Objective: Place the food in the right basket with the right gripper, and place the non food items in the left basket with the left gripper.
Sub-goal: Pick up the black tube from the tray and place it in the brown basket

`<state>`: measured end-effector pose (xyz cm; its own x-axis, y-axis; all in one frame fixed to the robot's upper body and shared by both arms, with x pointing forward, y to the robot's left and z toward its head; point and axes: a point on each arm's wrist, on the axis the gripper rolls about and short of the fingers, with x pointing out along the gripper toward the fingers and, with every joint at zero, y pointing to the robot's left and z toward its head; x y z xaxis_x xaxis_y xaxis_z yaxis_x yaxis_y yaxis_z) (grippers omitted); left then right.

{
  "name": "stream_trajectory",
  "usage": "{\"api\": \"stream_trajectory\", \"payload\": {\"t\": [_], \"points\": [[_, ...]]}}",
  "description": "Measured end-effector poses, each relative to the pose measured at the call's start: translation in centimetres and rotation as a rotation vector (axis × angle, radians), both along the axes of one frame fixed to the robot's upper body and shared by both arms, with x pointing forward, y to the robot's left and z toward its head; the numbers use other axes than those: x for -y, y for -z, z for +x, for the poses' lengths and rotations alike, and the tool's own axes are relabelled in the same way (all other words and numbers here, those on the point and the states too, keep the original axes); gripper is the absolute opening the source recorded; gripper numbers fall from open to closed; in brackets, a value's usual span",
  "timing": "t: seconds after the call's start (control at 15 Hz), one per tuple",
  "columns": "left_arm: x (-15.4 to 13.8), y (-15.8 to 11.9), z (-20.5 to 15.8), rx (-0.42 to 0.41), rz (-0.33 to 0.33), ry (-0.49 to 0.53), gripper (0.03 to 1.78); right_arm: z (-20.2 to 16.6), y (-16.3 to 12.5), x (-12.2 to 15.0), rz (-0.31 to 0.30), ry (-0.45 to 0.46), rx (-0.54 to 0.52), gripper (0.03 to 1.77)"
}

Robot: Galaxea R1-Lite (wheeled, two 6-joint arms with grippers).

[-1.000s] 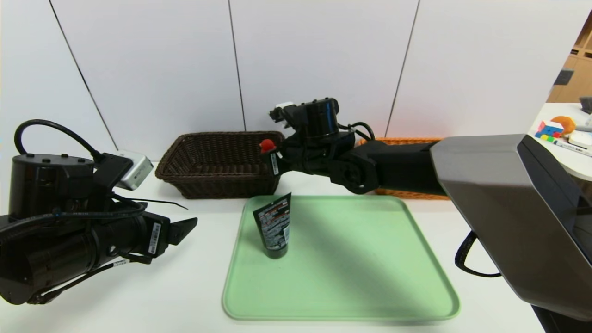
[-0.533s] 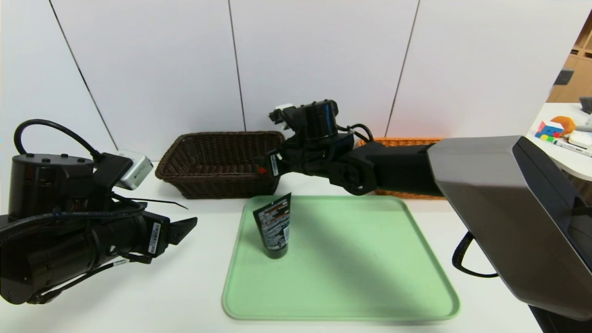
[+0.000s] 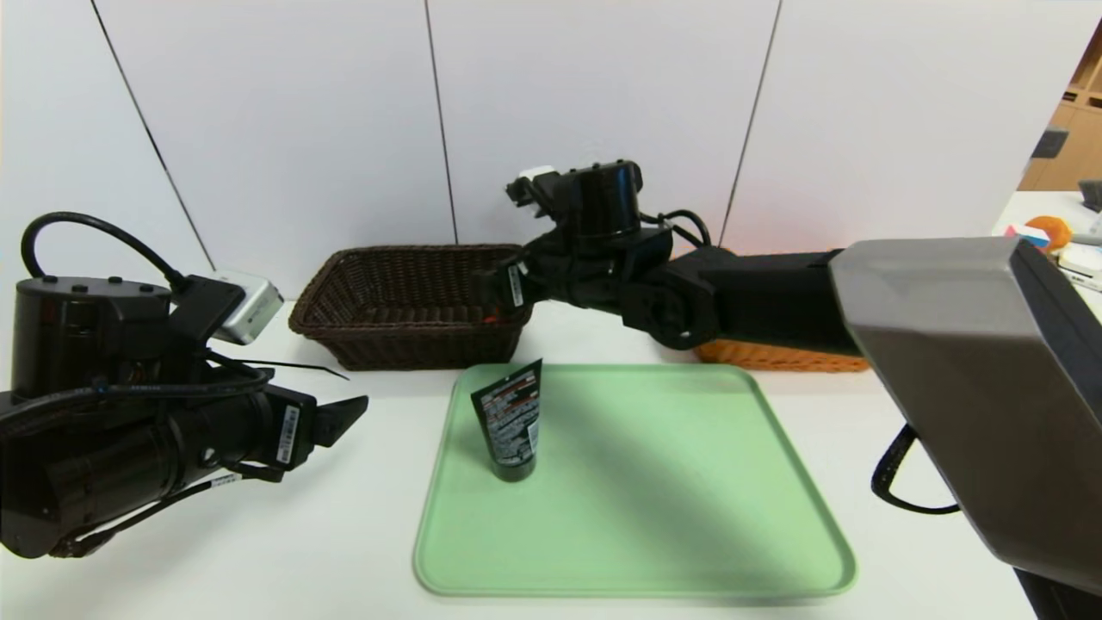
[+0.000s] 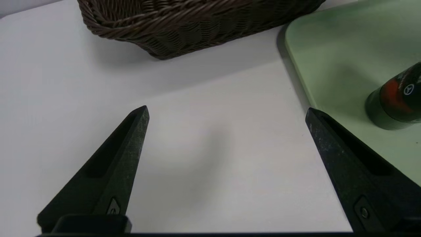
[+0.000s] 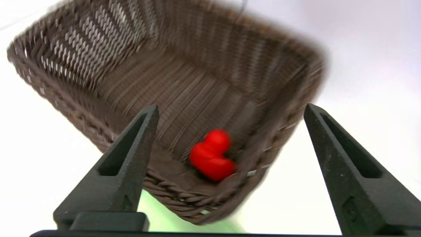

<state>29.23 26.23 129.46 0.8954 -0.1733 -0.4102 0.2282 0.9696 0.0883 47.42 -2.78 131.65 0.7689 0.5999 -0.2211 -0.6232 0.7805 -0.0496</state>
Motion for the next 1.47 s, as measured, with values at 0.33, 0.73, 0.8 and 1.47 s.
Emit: {"api": "stream_trajectory", "payload": {"t": [0.33,0.73,0.8,1.47], "points": [[1.0,0.0,-0.2,-0.003,-0.01,0.052,1.69,-3.2,-7.7,4.4,0.013,0.094,0.055,1.62],[3.2,0.4,-0.4,-0.016,-0.005,0.148,1.69,-7.8,-7.9,12.6,-0.141,0.288,-0.096,1.67],[3.6,0.5,-0.4,-0.01,-0.008,0.162,1.69,-8.7,-7.7,14.1,-0.159,0.312,-0.116,1.67],[6.0,1.0,-0.3,0.006,-0.055,0.324,1.69,-12.3,-7.1,25.7,-0.139,0.552,-0.179,1.69]]}}
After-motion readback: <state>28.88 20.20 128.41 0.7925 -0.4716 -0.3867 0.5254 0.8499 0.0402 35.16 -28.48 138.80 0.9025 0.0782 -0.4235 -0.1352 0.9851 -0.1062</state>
